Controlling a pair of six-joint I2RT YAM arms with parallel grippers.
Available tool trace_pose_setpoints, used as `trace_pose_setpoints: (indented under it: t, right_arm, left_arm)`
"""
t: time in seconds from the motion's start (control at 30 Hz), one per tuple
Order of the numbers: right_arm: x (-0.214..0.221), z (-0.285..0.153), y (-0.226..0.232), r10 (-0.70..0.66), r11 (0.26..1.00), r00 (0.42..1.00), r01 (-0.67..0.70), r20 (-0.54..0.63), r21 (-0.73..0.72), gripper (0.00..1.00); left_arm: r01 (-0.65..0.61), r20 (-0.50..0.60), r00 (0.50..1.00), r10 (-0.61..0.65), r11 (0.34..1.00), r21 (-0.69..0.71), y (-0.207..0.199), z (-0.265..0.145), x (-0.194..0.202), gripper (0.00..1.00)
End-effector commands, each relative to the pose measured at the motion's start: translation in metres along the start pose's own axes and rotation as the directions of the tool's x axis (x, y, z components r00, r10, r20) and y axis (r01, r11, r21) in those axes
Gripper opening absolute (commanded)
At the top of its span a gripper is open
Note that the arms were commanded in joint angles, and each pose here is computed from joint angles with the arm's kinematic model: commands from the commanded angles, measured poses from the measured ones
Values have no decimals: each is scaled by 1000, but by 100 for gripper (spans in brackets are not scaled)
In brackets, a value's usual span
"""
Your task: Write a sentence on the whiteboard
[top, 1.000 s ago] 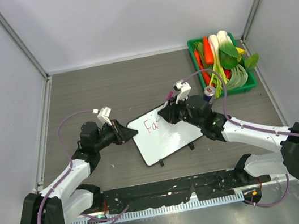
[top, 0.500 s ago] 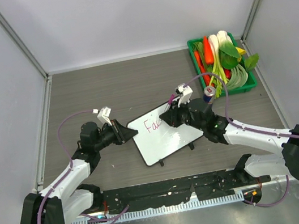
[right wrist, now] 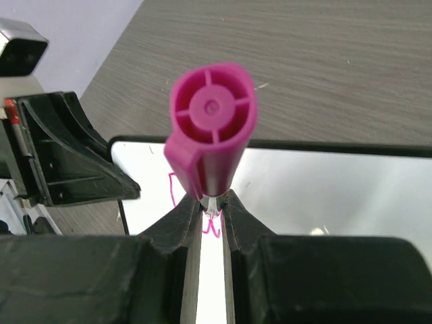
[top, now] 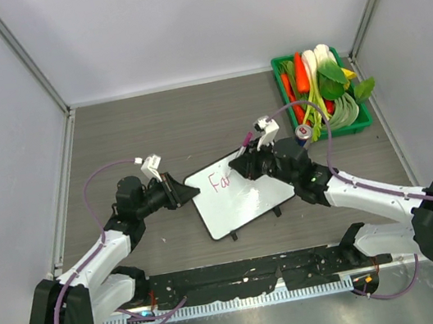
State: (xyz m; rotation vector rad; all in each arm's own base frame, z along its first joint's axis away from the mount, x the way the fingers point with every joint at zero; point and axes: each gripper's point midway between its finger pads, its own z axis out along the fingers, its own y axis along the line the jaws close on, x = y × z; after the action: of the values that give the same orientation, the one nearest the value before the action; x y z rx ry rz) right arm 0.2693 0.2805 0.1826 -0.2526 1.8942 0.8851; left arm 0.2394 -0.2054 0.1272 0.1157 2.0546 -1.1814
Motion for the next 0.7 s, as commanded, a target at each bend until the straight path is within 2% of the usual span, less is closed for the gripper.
trace_pose_setpoints:
  t: [0.0,0.13,0.43,0.67]
  right_arm:
    - [-46,1,20,-6,999,993,11,119,-40,1]
    - [-50,7,13,-7,1000,991,7,135,1,2]
    - [-26,17,-8,-22,997,997,17,80,70,2]
    - [-37,6,9,26,1000,993,-26,111,-4,2]
  left_arm:
    - [-70,-7,998,69,990,-124,33,-2,9,0]
    - [-68,-9,998,67,990,-124,33,-2,10,0]
    - [-71,-8,997,71,990,-123,33,-2,9,0]
    - [-72,-6,997,72,990,-124,33,-2,9,0]
